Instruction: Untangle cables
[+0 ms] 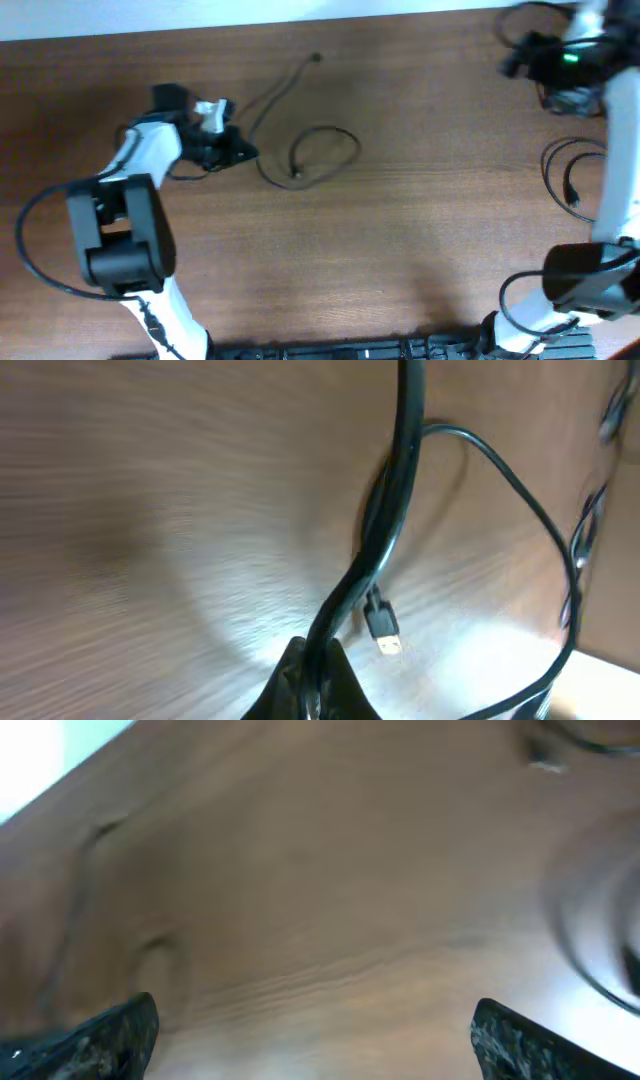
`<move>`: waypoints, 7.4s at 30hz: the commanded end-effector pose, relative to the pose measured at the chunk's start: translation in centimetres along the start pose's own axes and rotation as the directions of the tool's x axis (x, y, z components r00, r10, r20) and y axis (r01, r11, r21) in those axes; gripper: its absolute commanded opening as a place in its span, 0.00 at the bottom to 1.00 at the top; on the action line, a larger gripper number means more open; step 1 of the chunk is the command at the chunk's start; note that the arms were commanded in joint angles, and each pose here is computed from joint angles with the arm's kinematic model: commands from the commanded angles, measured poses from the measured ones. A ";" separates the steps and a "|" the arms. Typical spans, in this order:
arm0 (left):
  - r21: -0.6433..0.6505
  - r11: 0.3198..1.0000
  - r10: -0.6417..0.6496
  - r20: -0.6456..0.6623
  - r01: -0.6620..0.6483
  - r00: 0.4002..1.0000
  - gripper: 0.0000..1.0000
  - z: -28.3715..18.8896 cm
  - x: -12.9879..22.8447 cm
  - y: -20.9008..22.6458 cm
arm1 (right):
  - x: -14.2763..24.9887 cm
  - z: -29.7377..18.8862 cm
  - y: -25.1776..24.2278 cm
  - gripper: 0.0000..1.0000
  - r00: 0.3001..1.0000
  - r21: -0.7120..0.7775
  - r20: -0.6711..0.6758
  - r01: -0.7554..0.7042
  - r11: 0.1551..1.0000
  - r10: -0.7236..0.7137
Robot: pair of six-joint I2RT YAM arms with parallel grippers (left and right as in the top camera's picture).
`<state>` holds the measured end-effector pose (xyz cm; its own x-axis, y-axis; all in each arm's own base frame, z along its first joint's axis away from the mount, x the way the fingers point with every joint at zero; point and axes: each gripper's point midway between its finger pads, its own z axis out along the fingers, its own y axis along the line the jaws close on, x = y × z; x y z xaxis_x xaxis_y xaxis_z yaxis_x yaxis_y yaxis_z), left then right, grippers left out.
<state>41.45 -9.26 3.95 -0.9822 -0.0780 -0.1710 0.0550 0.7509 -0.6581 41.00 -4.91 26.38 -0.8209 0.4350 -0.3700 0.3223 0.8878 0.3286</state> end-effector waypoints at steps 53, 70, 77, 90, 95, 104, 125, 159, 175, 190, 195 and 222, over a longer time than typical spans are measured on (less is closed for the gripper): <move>-0.434 0.774 -0.296 0.396 0.462 0.869 0.99 -16.4 -2.1 6.6 | 15.0 25.5 16.0 0.04 0.936 0.088 0.015 0.348 0.933 -0.351; -0.426 0.800 -0.268 0.376 0.422 0.887 0.99 -15.2 -2.5 5.2 | -3.5 26.1 3.9 0.99 0.924 0.066 0.319 0.200 0.977 -0.211; -0.421 0.805 -0.271 0.364 0.417 0.891 0.99 -14.9 -2.4 4.8 | -4.4 7.9 4.0 0.98 0.890 0.120 0.387 0.210 0.970 -0.240; -0.422 0.906 0.288 0.645 0.016 0.707 0.99 -27.0 7.4 -11.0 | 15.5 -16.1 -0.9 0.99 0.723 0.064 0.656 0.233 0.970 -0.217; -0.454 0.889 0.427 0.780 -0.057 0.457 0.99 -29.0 16.4 -12.9 | 21.8 -20.4 -2.9 0.99 0.532 0.049 0.822 0.290 0.956 -0.203; -0.490 0.871 0.463 0.804 -0.024 0.373 0.99 -29.4 23.1 -12.2 | 26.6 -20.0 -4.6 0.99 0.529 0.033 0.823 0.318 0.947 -0.206; -0.523 0.850 0.490 0.829 0.063 0.271 0.99 -22.2 14.2 -2.5 | 20.4 0.7 -2.0 0.99 0.519 -0.071 0.829 0.463 0.883 -0.206; -0.523 0.850 0.486 0.826 0.066 0.285 0.99 -18.6 13.8 0.9 | 18.6 1.7 -7.4 0.99 0.489 0.152 0.833 0.246 0.957 -0.258; -0.523 0.851 0.497 0.835 0.056 0.238 0.99 -19.4 13.7 0.1 | 18.6 1.6 -7.3 0.99 0.482 0.151 0.838 0.245 0.958 -0.255; -0.690 0.724 0.668 0.701 0.003 0.250 0.99 -19.3 13.8 0.2 | 18.6 1.7 -7.2 0.98 0.433 0.294 0.796 0.334 0.895 -0.423; -0.700 0.714 0.677 0.691 0.000 0.252 0.99 -19.3 13.8 0.2 | 18.6 1.7 -7.2 0.98 0.433 0.294 0.796 0.334 0.896 -0.423; -0.700 0.714 0.677 0.691 0.000 0.251 0.99 -19.3 13.7 0.2 | 18.6 1.7 -7.2 0.98 0.433 0.294 0.796 0.334 0.896 -0.423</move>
